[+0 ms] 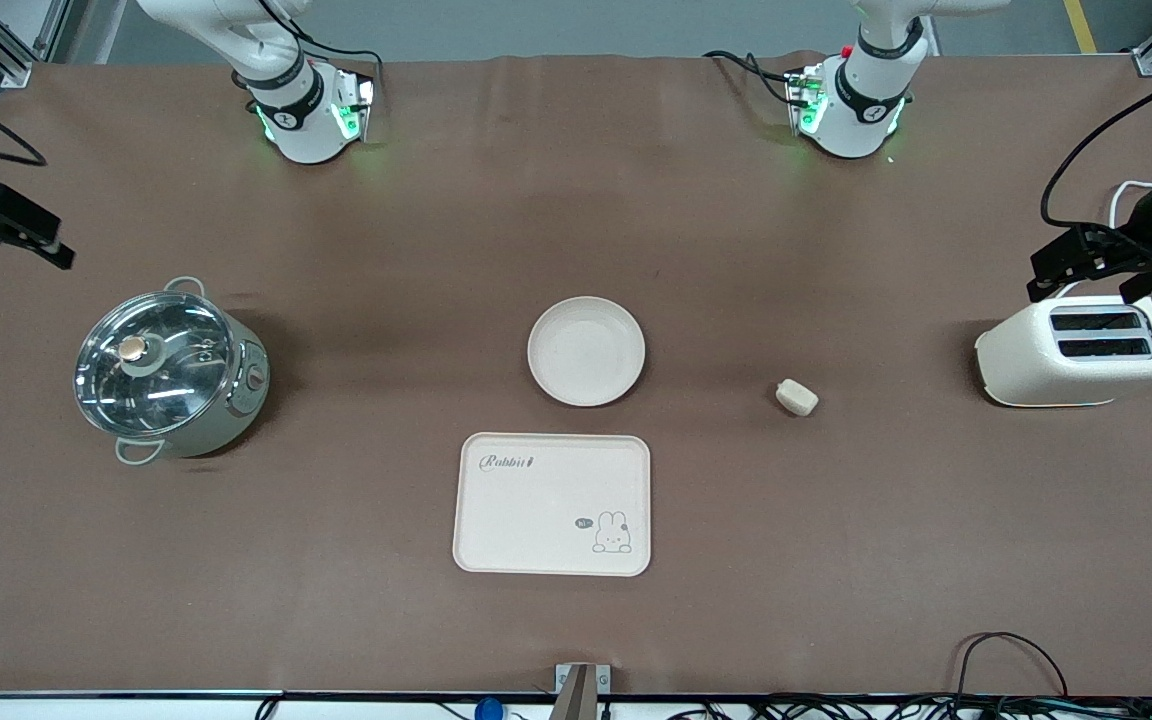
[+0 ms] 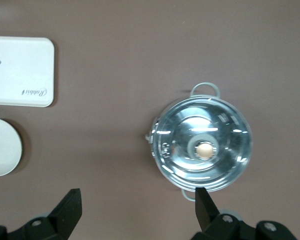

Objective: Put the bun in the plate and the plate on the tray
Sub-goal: 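Reach the left gripper to the cream bun while the right gripper moves toward the pot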

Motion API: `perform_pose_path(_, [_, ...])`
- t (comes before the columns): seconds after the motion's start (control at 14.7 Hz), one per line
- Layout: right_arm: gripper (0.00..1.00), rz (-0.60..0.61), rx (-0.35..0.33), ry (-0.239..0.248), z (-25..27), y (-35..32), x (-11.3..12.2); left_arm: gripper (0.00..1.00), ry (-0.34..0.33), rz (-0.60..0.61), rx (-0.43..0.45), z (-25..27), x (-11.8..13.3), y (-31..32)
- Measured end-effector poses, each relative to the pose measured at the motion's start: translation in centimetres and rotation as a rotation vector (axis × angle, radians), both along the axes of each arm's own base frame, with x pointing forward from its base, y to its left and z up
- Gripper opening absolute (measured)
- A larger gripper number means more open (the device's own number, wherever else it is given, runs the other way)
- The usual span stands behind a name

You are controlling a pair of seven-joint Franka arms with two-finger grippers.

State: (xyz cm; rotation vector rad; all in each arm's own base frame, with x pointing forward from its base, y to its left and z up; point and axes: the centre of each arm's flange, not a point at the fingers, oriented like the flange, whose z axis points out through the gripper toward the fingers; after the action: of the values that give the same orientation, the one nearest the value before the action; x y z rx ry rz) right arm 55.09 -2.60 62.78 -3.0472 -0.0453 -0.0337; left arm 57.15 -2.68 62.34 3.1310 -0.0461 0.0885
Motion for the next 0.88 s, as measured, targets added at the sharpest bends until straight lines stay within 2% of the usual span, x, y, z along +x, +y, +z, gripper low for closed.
perform_pose_path(0.2, [1.00,0.007,0.012,0.041,-2.5,0.7,1.4,1.00,0.000,0.001,0.001,0.0,0.0,0.1])
perform_pose_path(0.34, [1.00,0.012,0.013,0.044,-2.2,0.9,1.3,1.00,0.009,-0.003,0.001,-0.3,0.0,-0.1])
perform_pose_path(0.48, [1.00,0.013,0.013,0.038,-1.5,0.9,1.0,1.00,0.057,-0.018,0.003,-2.6,0.2,-0.9])
perform_pose_path(0.61, [1.00,0.017,0.017,0.044,-1.4,1.0,0.9,1.00,0.088,-0.005,-0.007,-8.0,1.1,-3.2])
perform_pose_path(0.88, [1.00,0.078,0.019,0.057,-2.2,4.6,1.3,1.00,0.091,0.054,-0.059,-23.8,2.6,-9.4])
